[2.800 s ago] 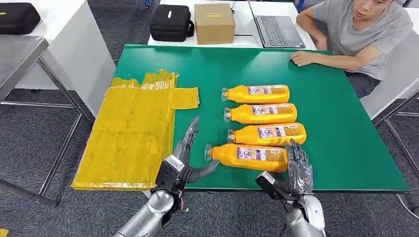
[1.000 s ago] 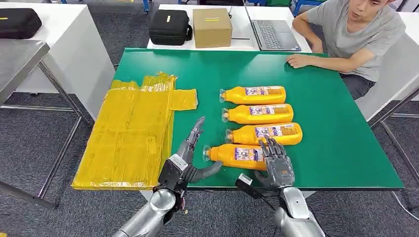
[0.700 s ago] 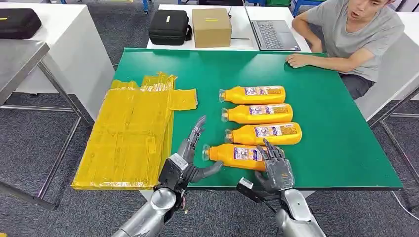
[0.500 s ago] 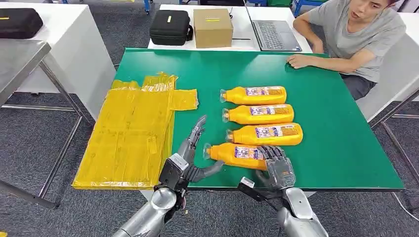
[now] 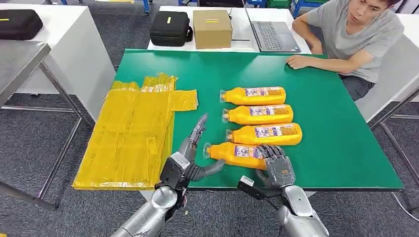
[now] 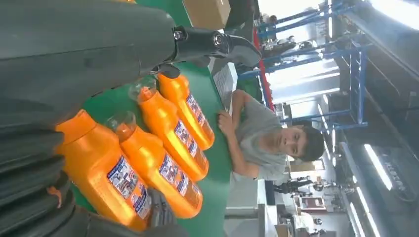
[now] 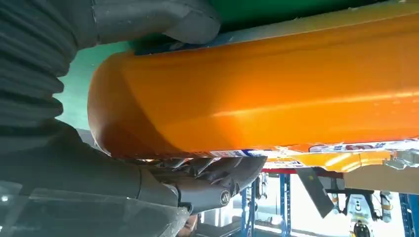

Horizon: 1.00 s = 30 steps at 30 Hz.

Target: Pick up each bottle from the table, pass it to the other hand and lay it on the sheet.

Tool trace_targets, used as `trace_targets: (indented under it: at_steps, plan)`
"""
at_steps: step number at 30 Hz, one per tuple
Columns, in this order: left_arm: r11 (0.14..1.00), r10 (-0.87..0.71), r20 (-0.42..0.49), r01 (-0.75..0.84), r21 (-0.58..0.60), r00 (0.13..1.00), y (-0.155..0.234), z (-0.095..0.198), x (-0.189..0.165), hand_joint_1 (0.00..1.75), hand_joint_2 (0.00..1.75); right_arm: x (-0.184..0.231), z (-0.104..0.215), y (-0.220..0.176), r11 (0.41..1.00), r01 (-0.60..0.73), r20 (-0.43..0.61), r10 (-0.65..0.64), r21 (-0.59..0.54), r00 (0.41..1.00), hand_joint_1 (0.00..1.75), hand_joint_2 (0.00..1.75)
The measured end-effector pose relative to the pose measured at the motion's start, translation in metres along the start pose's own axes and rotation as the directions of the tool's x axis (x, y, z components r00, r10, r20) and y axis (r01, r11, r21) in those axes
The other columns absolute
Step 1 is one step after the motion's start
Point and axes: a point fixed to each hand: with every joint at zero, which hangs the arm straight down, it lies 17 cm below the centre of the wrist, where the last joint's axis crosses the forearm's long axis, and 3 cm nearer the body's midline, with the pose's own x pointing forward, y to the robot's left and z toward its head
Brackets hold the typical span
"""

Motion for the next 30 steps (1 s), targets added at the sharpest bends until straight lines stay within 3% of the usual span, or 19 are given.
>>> trace_targets:
  at_steps: [6, 15, 20, 30]
  plan:
    - [1.0, -0.001, 0.0, 0.001, -0.003, 1.0, -0.001, 0.0, 0.0, 0.0, 1.75, 0.003, 0.0, -0.002, 0.999, 0.032, 0.017, -0.032, -0.012, 0.999, 1.75, 1.75]
    - [1.0, -0.005, -0.003, 0.005, 0.0, 1.0, 0.0, 0.0, -0.001, 0.0, 1.75, 0.0, 0.002, -0.024, 0.926, 0.357, 0.047, -0.354, -0.121, 0.934, 1.75, 1.75]
    - [1.0, -0.004, 0.0, 0.004, 0.007, 1.0, 0.001, 0.0, 0.0, 0.0, 1.75, -0.005, 0.005, -0.03, 0.885, 0.437, 0.048, -0.436, -0.161, 0.899, 1.75, 1.75]
    - [0.999, -0.001, -0.003, 0.001, 0.032, 1.0, 0.006, 0.0, -0.001, 0.0, 1.75, -0.023, 0.007, -0.061, 0.686, 0.641, 0.037, -0.672, -0.343, 0.74, 1.75, 1.75]
